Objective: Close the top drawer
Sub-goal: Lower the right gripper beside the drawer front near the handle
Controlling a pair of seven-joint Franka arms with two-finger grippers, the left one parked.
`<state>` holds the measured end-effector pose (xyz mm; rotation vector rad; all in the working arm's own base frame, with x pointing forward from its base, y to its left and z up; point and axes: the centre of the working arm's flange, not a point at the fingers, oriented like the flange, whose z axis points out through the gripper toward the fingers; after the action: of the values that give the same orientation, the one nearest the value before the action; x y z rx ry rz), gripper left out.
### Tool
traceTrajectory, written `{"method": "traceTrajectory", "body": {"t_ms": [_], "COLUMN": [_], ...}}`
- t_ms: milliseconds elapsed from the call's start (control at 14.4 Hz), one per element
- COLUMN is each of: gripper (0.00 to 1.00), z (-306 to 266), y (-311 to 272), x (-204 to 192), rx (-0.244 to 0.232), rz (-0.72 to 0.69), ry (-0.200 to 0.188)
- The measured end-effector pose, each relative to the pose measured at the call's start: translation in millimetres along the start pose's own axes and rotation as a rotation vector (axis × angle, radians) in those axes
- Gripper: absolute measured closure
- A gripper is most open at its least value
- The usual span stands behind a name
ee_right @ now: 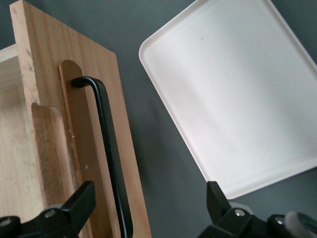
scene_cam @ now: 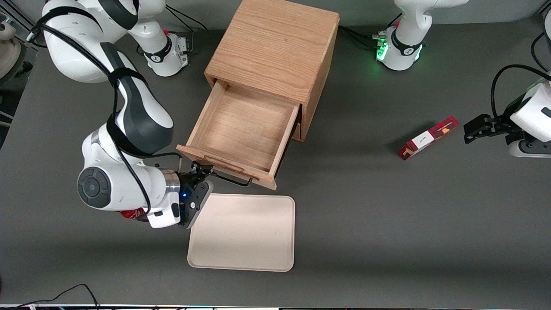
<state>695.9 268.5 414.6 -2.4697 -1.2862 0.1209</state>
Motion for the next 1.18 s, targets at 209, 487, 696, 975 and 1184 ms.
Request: {"method": "traceTrajectory", "body": {"t_ms": [209, 487, 696, 975, 1184], "gripper": [0.0, 0.0, 0.0, 0.0, 0.0], "z": [16, 27, 32, 47, 54], "y": [5, 7, 7, 9, 9], "x": [3, 5, 5, 4, 3], "rx": [0.024, 0.055, 0.071, 0.088, 0.096], "rz": [0.023, 0.043, 0.05, 0.055, 0.055], "ry": [0.001, 0.003, 0.003, -0.019, -0.032]}}
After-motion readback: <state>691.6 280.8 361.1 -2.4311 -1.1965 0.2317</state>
